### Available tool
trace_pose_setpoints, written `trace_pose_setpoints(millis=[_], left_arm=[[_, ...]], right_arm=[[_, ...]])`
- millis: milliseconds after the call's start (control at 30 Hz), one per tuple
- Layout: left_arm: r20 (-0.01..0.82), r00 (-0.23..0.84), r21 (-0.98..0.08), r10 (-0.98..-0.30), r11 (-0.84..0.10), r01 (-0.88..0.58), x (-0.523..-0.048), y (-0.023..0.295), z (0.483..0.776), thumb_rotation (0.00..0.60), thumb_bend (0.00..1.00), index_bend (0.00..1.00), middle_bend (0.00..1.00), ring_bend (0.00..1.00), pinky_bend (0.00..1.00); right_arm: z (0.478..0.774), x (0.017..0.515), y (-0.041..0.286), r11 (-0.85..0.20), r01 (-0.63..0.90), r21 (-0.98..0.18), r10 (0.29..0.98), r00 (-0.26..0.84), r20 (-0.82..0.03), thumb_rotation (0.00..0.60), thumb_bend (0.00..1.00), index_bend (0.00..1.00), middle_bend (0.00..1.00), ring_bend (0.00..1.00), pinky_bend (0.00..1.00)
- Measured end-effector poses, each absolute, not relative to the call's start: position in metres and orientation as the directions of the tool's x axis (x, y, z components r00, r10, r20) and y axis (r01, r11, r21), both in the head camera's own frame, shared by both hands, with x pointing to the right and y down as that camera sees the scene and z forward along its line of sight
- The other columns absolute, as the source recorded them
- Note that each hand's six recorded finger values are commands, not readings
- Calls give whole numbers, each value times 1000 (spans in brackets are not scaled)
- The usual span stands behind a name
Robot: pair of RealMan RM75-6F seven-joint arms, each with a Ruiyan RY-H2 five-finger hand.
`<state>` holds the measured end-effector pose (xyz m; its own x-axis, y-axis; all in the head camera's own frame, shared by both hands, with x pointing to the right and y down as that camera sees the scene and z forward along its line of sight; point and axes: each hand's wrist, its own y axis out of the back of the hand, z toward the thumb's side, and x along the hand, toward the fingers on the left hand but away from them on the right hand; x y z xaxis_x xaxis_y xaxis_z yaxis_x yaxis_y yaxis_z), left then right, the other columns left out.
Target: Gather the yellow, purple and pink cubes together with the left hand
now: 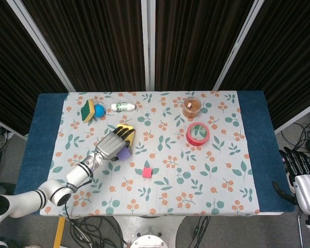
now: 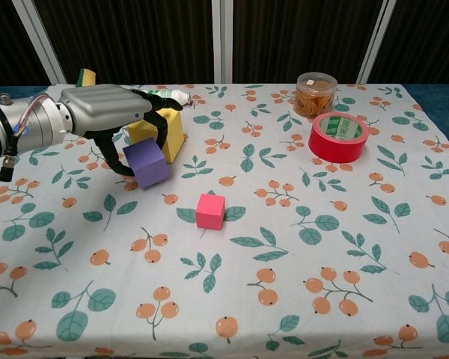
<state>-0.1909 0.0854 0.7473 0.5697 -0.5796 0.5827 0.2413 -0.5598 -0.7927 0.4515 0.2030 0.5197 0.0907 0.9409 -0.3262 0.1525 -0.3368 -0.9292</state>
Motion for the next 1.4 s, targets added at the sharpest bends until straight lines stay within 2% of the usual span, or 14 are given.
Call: trace_pose_setpoints(millis=[500,700,900,1000,1133,1267,1400], left_arm=[[583,567,-797,-583,-544,261,-190,88,751,600,210,439,106,71,112],[570,572,-805,-590,-542,243,-193,89,745,600,206,410,103,71,112],[516,592,-831,-619,-529,171,-192,88,728,600,205,379,103,71,111],[466,604,-851,-646,-515,105,-189,86,715,600,193,341,102,71,112],[412,624,-862,-664,-506,31,-180,89,703,600,129,231,78,70,111],[417,629,-865,-656,-500,52,-175,94,705,600,22,126,10,42,111],[429,627,-869,-650,-487,89,-167,101,714,600,0,103,0,27,111]], right_arm=[[519,453,203,-337,152,-929,941,88,-327,600,217,0,39,0,41],[519,452,203,-335,156,-929,941,94,-324,600,216,0,39,0,41],[516,453,205,-328,157,-932,944,97,-316,600,216,0,39,0,41],[515,453,207,-325,158,-932,945,99,-313,600,216,0,39,0,41],[513,453,208,-323,160,-933,945,103,-309,600,216,0,39,0,41],[511,454,210,-315,160,-935,948,100,-302,600,216,0,39,0,41],[509,456,211,-311,161,-937,950,96,-298,600,216,0,39,0,40]])
